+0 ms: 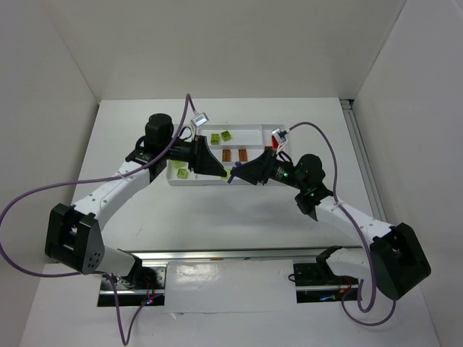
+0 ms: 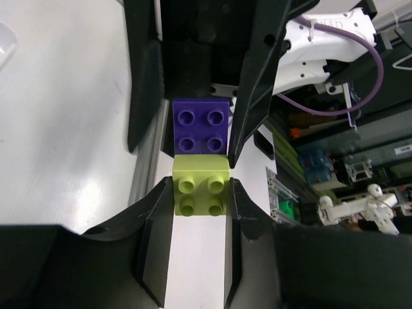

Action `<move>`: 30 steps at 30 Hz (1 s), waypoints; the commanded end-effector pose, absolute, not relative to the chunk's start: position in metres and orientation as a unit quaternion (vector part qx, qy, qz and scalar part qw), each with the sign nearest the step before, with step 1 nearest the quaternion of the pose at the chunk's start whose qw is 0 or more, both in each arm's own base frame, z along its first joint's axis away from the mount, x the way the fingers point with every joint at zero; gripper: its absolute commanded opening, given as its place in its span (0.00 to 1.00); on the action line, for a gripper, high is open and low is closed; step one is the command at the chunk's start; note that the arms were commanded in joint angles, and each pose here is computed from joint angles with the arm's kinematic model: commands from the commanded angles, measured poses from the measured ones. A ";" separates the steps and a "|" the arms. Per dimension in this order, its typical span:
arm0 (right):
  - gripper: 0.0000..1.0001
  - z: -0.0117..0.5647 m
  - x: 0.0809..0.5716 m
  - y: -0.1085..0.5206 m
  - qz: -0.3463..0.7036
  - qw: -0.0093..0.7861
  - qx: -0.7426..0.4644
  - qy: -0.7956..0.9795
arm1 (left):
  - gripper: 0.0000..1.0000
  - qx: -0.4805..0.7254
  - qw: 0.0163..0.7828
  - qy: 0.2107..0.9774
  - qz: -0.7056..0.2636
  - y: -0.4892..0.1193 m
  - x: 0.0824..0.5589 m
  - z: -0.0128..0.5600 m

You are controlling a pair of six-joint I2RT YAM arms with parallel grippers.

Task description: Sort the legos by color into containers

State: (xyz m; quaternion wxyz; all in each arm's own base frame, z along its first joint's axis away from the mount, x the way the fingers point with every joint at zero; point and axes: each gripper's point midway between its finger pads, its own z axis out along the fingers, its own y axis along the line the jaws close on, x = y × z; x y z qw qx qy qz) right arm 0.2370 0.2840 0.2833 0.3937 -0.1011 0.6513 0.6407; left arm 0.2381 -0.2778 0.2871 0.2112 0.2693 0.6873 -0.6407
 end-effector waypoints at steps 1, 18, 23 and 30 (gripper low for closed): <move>0.66 0.315 0.226 0.283 0.689 0.407 -0.124 0.587 | 0.00 0.305 0.241 0.653 -0.650 -0.273 0.232 0.310; 0.59 0.325 0.235 0.288 0.678 0.418 -0.133 0.589 | 0.00 0.302 0.233 0.660 -0.648 -0.271 0.228 0.302; 0.56 0.330 0.236 0.288 0.678 0.426 -0.139 0.582 | 0.00 0.302 0.239 0.660 -0.645 -0.271 0.230 0.302; 0.21 0.327 0.244 0.285 0.660 0.434 -0.117 0.602 | 0.00 0.291 0.239 0.666 -0.644 -0.267 0.234 0.300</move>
